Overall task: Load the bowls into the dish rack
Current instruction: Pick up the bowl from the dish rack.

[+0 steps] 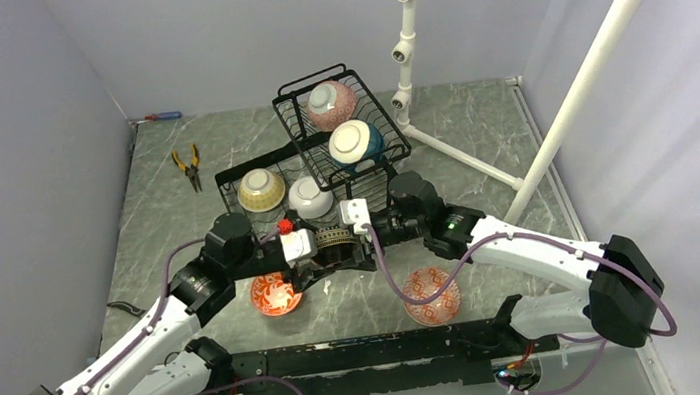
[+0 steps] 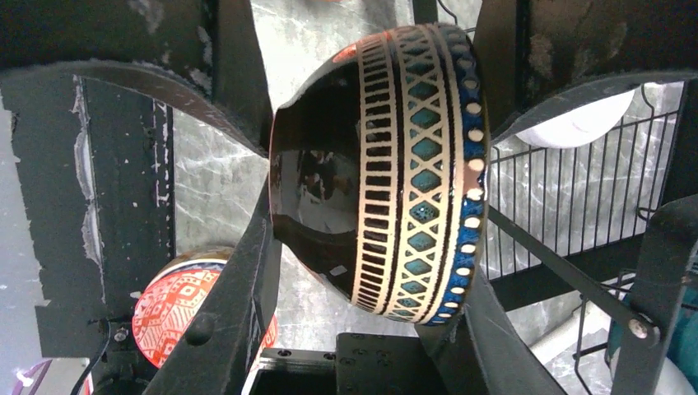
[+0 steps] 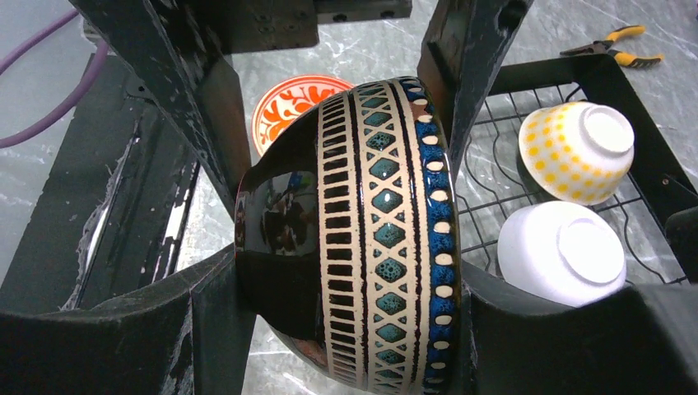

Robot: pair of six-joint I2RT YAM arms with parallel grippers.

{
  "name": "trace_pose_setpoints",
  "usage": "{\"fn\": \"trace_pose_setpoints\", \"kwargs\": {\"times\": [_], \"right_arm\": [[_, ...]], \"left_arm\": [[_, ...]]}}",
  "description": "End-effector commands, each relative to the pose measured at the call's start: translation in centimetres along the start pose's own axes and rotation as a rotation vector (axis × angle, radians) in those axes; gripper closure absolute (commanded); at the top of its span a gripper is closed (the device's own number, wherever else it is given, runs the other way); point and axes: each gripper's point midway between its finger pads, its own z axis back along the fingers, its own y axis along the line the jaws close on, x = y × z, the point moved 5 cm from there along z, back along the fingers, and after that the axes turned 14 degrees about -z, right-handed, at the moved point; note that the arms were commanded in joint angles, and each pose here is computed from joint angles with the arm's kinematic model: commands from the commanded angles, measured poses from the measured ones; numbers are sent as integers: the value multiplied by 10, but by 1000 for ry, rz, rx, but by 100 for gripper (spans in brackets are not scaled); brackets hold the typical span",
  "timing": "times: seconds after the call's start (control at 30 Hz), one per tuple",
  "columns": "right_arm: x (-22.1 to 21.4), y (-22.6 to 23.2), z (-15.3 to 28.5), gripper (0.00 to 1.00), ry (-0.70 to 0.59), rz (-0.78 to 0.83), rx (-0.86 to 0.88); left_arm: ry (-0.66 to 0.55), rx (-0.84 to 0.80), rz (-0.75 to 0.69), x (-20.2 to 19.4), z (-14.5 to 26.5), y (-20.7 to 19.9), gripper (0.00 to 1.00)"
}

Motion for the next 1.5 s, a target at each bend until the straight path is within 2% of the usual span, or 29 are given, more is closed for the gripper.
{"fn": "trace_pose_setpoints", "kwargs": {"times": [0.0,0.1,0.23,0.27,0.3,0.4,0.47,0.6,0.67,0.7,0.73,0.97,1.13,1.23,1.47], "right_arm": [[45,-2,1,100,-122,92,28],[43,-2,1,100,-116,90,21],[39,-4,2,100,-110,89,-3],[39,-5,2,100,-108,89,-9],[38,-5,2,93,-107,87,-14],[36,-5,1,84,-108,92,-13],[35,-5,1,72,-109,89,-15],[31,-7,3,40,-109,86,-46],[28,-8,5,21,-114,85,-66],[28,-8,6,6,-118,87,-77],[27,-8,8,1,-123,88,-87],[27,-6,14,0,-144,95,-119],[29,-3,18,0,-160,98,-123],[28,-3,21,0,-149,94,-140],[25,-3,26,0,-149,81,-173]], "left_arm": [[-38,0,-42,8,-7,5,27],[-25,-23,-45,8,-8,5,45],[9,-48,-32,6,-5,3,95],[15,-44,-21,6,-5,3,97],[18,-39,-10,6,-5,3,97],[14,-40,9,6,-5,1,97],[16,-27,27,5,-5,1,97],[35,10,64,1,-3,1,97],[43,35,84,-3,-2,1,97],[43,46,86,-3,-1,1,97],[40,57,88,-4,0,1,97],[54,141,137,-11,4,2,97],[85,218,225,-17,5,9,97],[99,264,320,-21,7,17,97],[8,331,574,-23,20,46,97]]}}
